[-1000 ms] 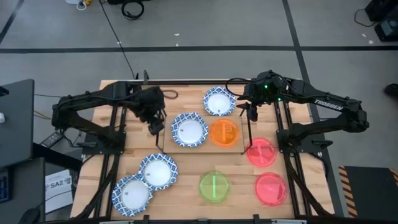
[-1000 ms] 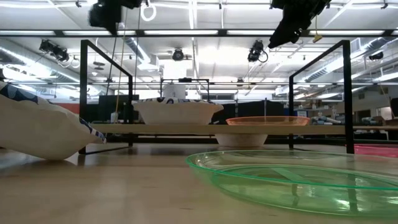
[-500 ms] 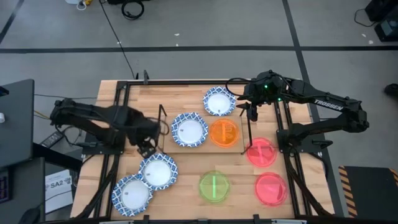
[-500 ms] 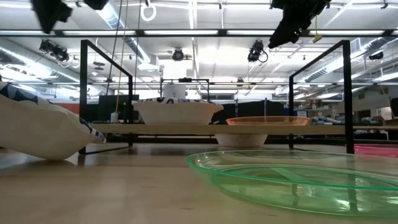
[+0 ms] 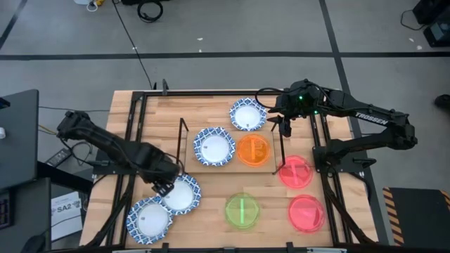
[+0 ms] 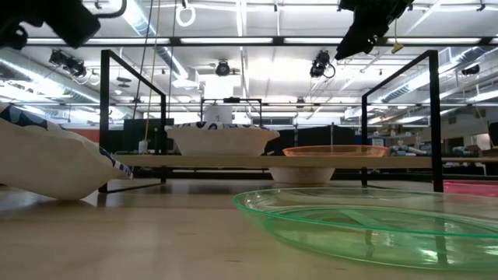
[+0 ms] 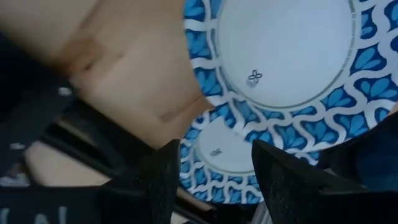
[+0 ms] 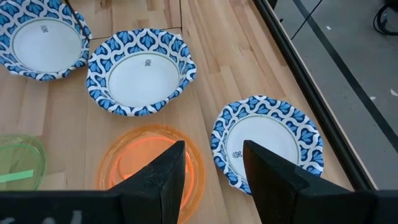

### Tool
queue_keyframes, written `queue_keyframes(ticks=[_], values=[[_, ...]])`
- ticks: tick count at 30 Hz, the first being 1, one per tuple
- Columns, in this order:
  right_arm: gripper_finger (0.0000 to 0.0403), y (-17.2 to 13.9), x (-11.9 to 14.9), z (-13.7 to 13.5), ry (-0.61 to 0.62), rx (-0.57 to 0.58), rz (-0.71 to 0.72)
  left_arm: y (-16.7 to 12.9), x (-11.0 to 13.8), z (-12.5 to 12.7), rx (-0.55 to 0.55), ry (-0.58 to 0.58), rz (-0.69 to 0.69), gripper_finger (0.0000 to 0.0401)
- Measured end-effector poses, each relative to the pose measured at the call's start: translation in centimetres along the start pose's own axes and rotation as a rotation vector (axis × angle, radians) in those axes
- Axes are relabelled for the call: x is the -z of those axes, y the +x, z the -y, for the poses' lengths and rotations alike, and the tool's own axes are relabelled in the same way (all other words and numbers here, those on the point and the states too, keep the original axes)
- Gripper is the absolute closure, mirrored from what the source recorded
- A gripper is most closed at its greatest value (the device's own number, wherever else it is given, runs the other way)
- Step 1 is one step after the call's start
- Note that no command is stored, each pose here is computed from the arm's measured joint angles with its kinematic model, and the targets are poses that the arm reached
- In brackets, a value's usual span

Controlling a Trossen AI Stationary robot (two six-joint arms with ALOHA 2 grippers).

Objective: Place and stack plates onto a shelf
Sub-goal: Stack the blue patterned bowl on top of the blue patterned bowl on the shelf

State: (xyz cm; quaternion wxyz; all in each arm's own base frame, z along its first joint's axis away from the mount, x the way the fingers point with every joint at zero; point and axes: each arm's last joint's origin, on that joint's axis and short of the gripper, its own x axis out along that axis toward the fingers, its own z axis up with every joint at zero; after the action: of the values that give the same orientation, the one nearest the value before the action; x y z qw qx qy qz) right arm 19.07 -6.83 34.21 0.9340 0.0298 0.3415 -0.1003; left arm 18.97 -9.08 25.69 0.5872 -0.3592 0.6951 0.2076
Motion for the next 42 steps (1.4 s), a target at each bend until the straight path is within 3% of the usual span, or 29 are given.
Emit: queue_keyframes(ticks=[6, 14, 21, 37, 42], values=[[0.0235, 0.0, 0.0, 0.0, -0.001, 0.0, 0.0, 2.1, -0.2, 0.4, 0.07, -0.008, 0.01, 0.0198], [0.0235, 0.0, 0.0, 0.0, -0.001, 0.0, 0.0, 4.1, -0.5, -0.5, 0.034, -0.053, 0.001, 0.0198], [0.0235, 0.0, 0.0, 0.0, -0.001, 0.0, 0.0, 5.4, -0.8, -0.5, 0.077, -0.05, 0.014, 0.0198], [0.0235, 0.0, 0.0, 0.0, -0.001, 0.0, 0.0, 5.4, -0.9, -0.6, 0.073, -0.049, 0.029, 0.0198], [0.0235, 0.0, 0.0, 0.0, -0.001, 0.0, 0.0, 5.4, -0.9, -0.6, 0.074, -0.05, 0.026, 0.0216]])
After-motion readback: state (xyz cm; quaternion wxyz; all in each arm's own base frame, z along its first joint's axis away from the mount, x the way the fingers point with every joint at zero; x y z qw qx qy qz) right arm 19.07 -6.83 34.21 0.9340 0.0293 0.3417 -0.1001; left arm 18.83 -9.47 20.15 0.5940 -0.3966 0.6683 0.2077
